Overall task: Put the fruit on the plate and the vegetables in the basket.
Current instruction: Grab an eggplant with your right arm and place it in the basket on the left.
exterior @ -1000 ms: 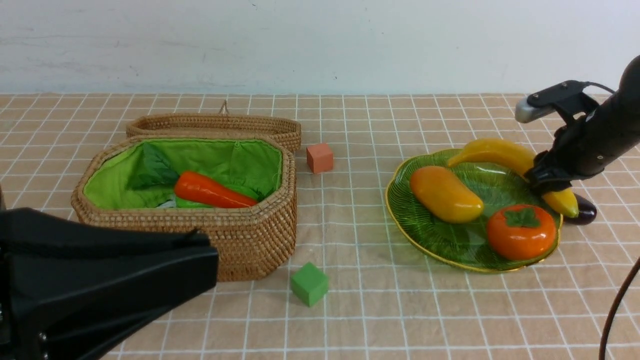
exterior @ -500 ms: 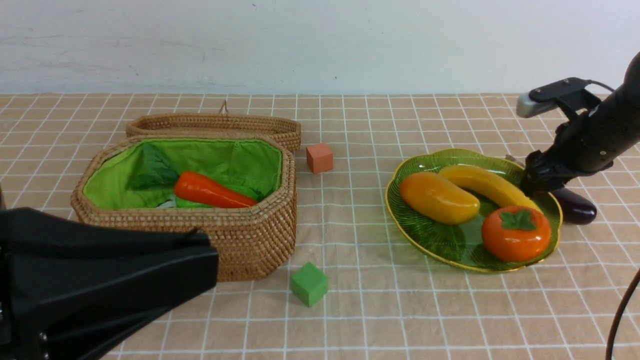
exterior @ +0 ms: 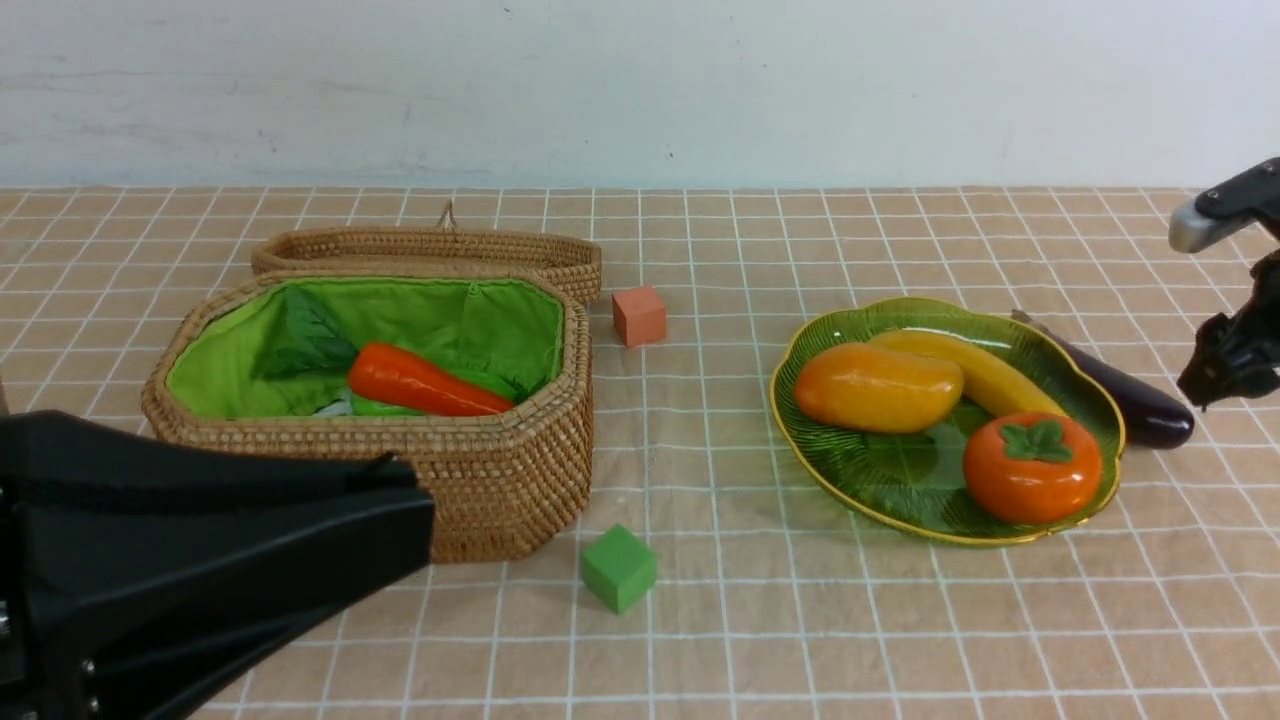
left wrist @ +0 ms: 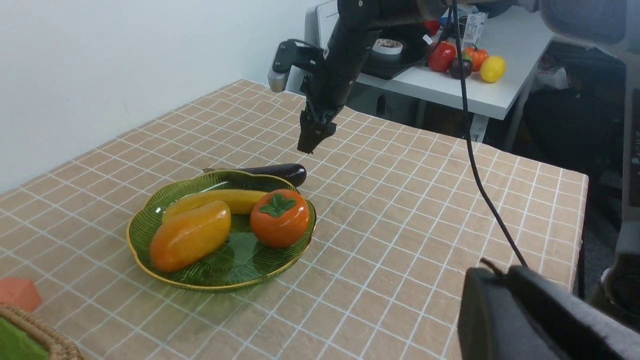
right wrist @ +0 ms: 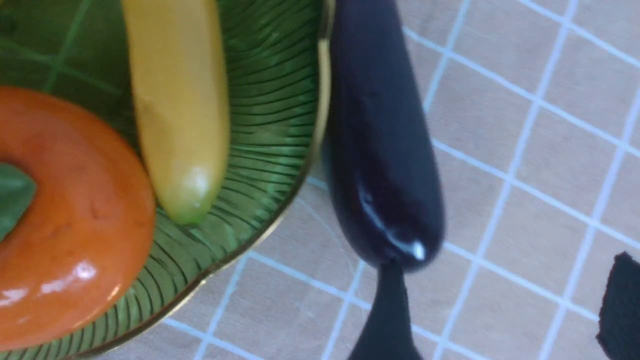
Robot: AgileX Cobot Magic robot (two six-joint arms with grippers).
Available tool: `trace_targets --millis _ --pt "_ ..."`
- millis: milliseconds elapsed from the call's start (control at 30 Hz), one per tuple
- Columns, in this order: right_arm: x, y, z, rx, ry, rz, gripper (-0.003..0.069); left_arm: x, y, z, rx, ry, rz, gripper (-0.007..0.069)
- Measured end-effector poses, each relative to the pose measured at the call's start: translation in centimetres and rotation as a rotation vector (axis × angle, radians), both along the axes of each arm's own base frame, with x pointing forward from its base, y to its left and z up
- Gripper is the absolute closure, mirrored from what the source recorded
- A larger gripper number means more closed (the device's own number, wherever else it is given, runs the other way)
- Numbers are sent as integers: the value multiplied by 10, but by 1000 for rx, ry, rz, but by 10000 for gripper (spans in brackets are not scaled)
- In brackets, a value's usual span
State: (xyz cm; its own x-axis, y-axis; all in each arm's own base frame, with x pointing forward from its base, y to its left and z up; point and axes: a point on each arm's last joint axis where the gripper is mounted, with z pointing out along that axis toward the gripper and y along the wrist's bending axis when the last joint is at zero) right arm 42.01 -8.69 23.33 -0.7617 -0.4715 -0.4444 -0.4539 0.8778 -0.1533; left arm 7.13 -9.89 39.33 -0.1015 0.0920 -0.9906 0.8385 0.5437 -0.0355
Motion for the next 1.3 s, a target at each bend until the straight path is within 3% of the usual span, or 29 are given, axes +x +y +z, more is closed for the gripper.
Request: trace_targets --millis 100,233,667,1033,1200,1300 --pt "6 5 -12 38 -20 113 132 0 0 0 4 -6 3 598" --pt "9 6 -20 30 -20 160 132 0 0 0 6 -10 4 597" --pt "16 -2 -48 2 -1 171 132 5 3 10 -83 -78 62 586" --pt "23 -1 -72 2 -10 260 145 6 3 12 -95 -87 70 586" --pt "25 -1 -75 19 -14 253 231 6 3 12 -97 -89 71 586" --pt "25 -1 -75 18 -17 251 235 6 3 12 -97 -89 71 585"
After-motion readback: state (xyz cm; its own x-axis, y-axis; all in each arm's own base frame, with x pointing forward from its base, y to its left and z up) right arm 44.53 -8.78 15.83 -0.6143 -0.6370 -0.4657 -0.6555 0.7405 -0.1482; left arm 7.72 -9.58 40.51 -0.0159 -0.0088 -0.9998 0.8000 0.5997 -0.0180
